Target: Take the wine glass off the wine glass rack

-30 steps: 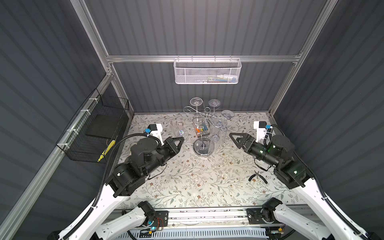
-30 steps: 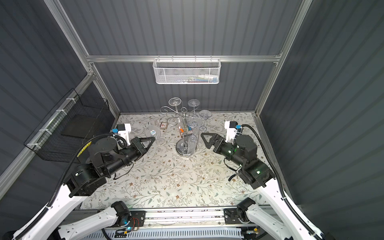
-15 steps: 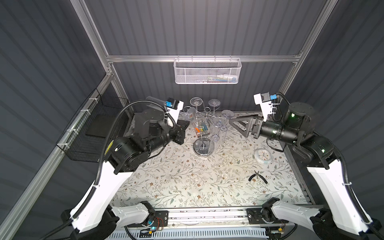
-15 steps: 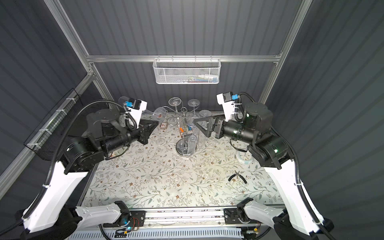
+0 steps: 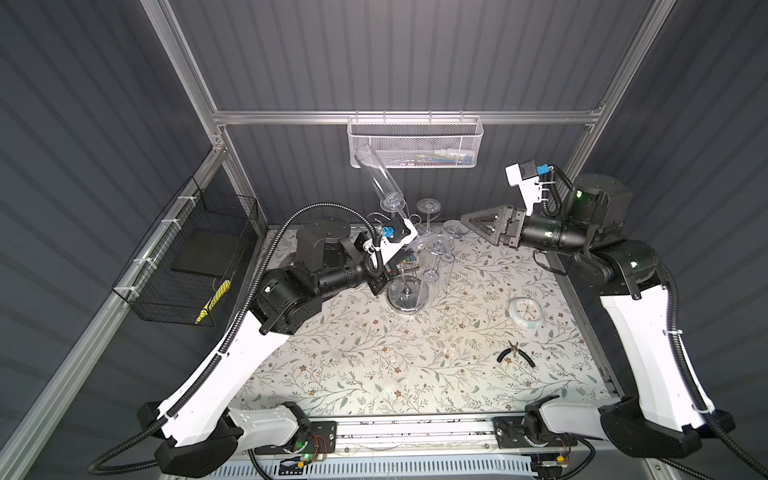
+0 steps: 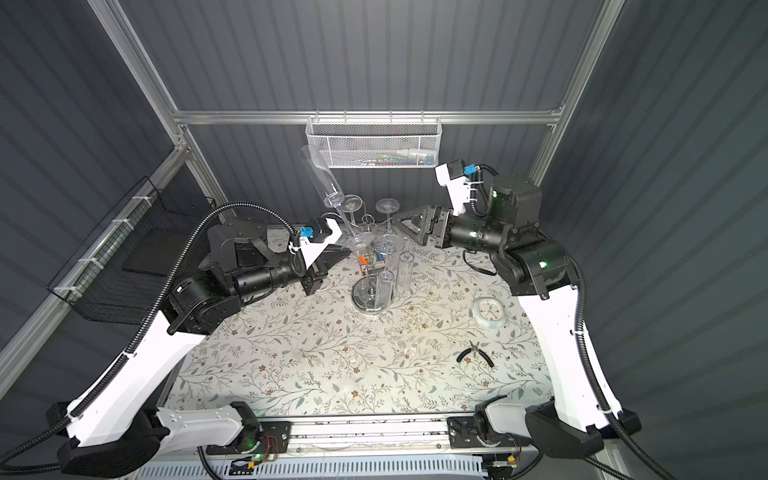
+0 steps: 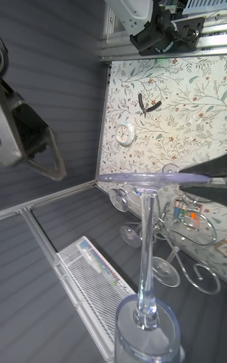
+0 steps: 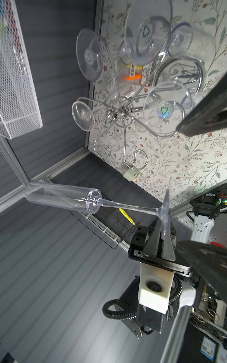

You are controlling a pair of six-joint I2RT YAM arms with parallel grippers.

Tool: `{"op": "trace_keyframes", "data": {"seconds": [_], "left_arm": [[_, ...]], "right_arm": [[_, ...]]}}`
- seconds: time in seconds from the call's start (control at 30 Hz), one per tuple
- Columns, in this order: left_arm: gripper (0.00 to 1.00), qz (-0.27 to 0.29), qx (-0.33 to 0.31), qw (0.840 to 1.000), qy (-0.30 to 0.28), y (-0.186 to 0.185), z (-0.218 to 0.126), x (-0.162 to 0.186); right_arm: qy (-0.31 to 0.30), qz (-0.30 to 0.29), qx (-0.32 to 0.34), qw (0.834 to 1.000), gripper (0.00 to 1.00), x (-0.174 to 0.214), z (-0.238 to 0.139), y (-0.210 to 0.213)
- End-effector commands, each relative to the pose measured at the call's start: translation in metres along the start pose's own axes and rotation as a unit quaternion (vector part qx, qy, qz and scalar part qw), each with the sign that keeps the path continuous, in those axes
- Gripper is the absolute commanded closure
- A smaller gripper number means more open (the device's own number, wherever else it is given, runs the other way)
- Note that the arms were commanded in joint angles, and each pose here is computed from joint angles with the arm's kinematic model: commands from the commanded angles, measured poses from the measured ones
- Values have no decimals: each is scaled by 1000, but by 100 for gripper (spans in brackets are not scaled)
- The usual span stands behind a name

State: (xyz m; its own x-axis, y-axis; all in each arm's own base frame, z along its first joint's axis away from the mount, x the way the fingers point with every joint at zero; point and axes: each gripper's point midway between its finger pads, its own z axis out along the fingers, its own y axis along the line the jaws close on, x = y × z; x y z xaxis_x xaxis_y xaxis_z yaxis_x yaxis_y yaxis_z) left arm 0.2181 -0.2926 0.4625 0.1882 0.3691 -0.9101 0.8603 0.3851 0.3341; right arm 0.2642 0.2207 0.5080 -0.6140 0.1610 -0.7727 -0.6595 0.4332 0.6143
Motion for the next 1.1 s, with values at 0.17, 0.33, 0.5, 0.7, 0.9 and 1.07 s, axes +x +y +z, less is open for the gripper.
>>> {"op": "trace_keyframes", "data": {"seconds": [0.17,0.33,0.5,0.7,0.9,1.07], "left_arm": [[100,110,64,991,-50,-24,11,-18],[100,125,76,988,-49,-32,19,-17],[100,132,81,987,-47,-35,23,-16],[100,134,89,986,-39,-40,29,-12],[100,135,88,987,-30,-41,32,-7],[100,134,84,987,-25,-40,34,-3]], "right_arm": [[41,35,-94,994,30,4,12,21],[47,54,-109,992,39,13,21,17],[57,60,-100,992,43,24,29,11],[76,68,-115,988,50,37,37,13],[81,78,-113,987,58,41,41,9],[81,82,-119,986,65,45,43,9]]}}
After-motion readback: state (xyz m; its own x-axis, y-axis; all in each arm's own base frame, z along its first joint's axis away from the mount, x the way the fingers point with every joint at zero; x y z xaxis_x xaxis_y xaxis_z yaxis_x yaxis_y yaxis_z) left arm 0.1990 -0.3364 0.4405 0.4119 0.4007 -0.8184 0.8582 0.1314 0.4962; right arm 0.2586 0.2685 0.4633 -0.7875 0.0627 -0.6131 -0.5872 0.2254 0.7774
